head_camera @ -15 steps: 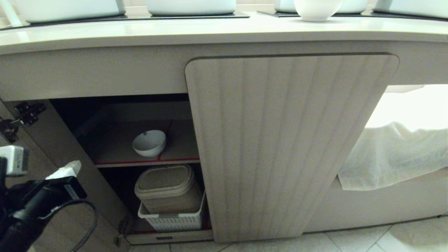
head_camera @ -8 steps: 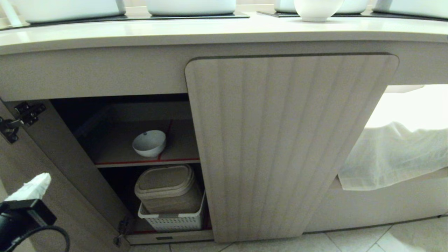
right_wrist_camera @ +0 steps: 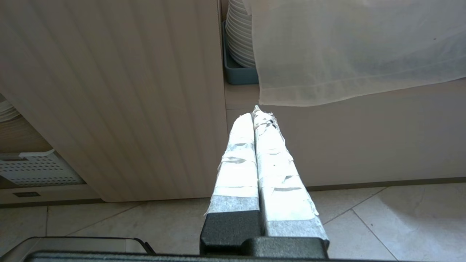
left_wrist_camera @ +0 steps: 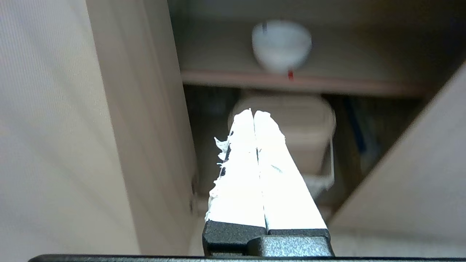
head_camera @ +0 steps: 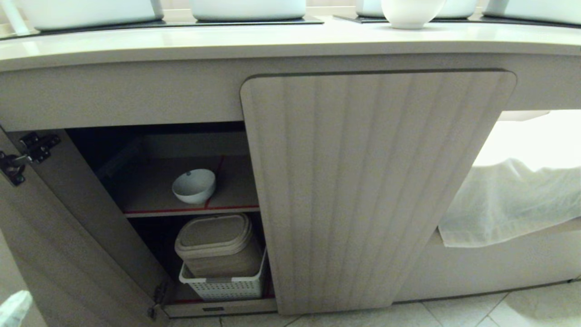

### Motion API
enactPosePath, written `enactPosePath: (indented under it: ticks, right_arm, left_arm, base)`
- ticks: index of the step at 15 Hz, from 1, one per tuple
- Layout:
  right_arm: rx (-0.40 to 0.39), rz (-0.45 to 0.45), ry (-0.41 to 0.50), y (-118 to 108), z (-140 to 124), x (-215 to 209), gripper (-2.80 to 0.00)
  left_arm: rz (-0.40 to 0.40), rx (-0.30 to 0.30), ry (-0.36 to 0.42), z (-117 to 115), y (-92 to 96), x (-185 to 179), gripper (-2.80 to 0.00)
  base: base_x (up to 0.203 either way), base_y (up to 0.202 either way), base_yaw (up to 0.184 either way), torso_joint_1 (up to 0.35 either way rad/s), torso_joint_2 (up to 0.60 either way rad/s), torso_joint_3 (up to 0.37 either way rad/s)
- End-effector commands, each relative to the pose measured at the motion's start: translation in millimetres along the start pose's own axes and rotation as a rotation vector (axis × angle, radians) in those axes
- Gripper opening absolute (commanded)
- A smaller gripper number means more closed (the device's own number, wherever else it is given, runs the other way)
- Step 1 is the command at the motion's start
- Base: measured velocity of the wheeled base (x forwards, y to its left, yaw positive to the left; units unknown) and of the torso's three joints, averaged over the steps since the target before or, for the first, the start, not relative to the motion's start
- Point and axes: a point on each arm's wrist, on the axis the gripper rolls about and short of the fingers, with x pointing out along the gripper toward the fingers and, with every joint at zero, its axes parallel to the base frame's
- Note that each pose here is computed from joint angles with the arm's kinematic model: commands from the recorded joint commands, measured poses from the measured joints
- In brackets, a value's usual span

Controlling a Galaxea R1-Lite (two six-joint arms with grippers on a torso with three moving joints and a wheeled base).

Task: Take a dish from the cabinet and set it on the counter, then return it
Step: Close the cabinet door

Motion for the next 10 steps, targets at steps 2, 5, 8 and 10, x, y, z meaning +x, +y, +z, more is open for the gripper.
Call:
enactPosePath:
  ticks: [2, 5, 8, 10]
  right_arm:
    - [0.000, 0.000, 0.000, 0.0, 0.0, 0.0, -2.80]
    - [0.000, 0.000, 0.000, 0.0, 0.0, 0.0, -2.80]
    - [0.000, 0.000, 0.000, 0.0, 0.0, 0.0, -2.80]
    - [0.000, 0.000, 0.000, 0.0, 0.0, 0.0, -2.80]
  left_arm:
    - [-0.024, 0.004, 0.033, -19.3, 1.1, -18.0, -2.80]
    - [-0.106, 0.010, 0.021, -23.0, 1.7, -22.7, -2.80]
    - [-0.122, 0.050, -0.022, -35.7, 3.7, -35.2, -2.80]
    - [-0.143, 0.078, -0.046, -40.9, 4.0, -39.8, -2.80]
  base:
    - [0.000, 0.000, 0.000, 0.000, 0.00, 0.000]
    - [0.000, 0.000, 0.000, 0.000, 0.00, 0.000]
    - [0.000, 0.000, 0.000, 0.000, 0.00, 0.000]
    - [0.000, 0.000, 0.000, 0.000, 0.00, 0.000]
